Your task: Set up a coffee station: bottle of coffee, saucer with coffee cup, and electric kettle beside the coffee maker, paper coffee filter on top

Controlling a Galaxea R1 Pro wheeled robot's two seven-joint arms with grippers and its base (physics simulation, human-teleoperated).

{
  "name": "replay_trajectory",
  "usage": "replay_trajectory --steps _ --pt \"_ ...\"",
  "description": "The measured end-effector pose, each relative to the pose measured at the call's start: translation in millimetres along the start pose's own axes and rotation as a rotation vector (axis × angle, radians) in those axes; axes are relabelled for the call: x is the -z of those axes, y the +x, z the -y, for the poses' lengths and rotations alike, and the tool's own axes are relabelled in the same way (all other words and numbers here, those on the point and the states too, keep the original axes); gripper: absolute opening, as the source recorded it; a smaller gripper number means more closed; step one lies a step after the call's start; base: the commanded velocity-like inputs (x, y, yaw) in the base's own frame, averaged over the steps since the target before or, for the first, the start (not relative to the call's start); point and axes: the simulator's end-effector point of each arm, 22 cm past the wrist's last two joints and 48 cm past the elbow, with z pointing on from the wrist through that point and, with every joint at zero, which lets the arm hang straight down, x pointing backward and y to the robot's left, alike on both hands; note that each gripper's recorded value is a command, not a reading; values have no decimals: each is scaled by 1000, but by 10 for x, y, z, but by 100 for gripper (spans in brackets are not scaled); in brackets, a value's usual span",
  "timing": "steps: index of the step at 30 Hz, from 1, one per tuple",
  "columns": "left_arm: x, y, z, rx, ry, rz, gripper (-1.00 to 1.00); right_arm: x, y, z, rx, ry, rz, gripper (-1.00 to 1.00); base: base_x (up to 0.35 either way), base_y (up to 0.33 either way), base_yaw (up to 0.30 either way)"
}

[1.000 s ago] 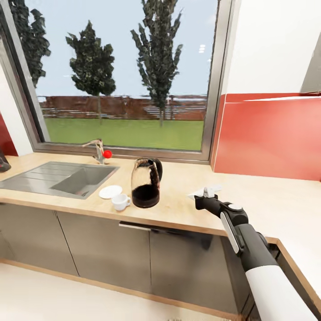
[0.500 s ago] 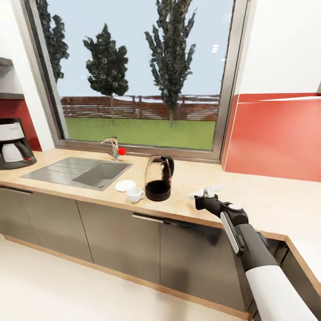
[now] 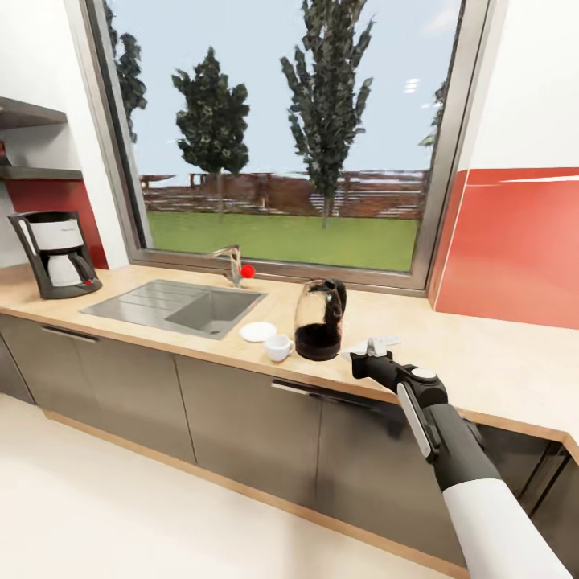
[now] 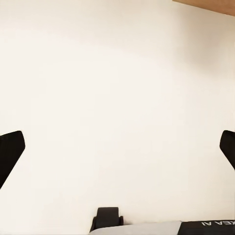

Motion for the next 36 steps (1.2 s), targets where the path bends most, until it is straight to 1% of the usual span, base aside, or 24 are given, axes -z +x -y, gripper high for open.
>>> replay_trajectory --steps 3,9,15,20,21,23,26,29,30,32,36 --pt "1 1 -2 0 0 0 100 0 1 -6 0 -1 0 -100 0 174 208" --pt "0 2 -1 0 0 0 100 -1 4 -3 0 0 -1 -100 -17 42 260" --pt "-2 3 -1 0 0 -1 100 -6 7 -3 0 0 -1 -100 -210 138 256" --pt "-1 1 0 0 0 0 100 -6 4 -23 0 -4 -1 -100 -156 110 90" --pt "-1 0 0 0 0 0 100 -16 3 -99 6 -17 -1 -100 -35 25 18" --pt "0 0 0 0 0 0 100 -21 -40 -285 40 -46 5 -100 -20 15 11" --pt "0 0 -1 0 0 0 100 -20 -65 -389 60 -63 9 -100 -10 7 5" --pt "0 0 -1 0 0 0 100 -6 -110 -448 71 -73 19 -100 -4 3 2" --pt "0 0 -2 0 -1 0 100 26 -187 -484 78 -78 38 -100 -2 1 1" --pt "0 0 -2 0 -1 0 100 125 -284 -690 107 -107 73 -100 0 0 0" --pt "0 0 -5 1 -2 0 100 184 -291 -928 143 -145 85 -100 0 0 4"
